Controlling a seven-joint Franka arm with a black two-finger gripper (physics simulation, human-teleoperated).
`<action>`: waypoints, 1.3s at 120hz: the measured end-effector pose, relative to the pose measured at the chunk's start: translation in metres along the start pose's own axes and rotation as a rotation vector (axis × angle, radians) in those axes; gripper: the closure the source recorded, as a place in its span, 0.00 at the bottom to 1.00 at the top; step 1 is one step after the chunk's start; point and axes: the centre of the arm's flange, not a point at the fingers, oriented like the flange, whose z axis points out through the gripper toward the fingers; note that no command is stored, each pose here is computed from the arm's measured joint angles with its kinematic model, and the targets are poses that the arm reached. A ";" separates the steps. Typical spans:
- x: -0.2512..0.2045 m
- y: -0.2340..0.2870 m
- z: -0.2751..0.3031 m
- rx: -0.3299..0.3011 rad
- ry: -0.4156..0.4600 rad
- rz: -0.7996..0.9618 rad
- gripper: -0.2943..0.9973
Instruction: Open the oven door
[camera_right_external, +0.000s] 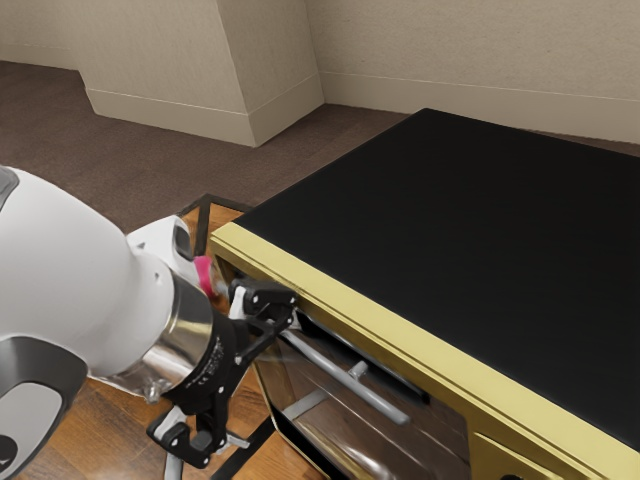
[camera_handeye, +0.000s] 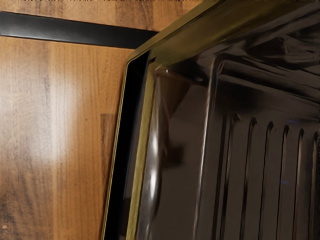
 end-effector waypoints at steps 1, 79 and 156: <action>0.000 -0.001 0.000 -0.002 0.001 -0.002 0.23; 0.036 -0.195 0.001 -0.296 0.026 -0.058 0.30; 0.041 -0.154 -0.220 -0.018 -0.041 -0.273 0.26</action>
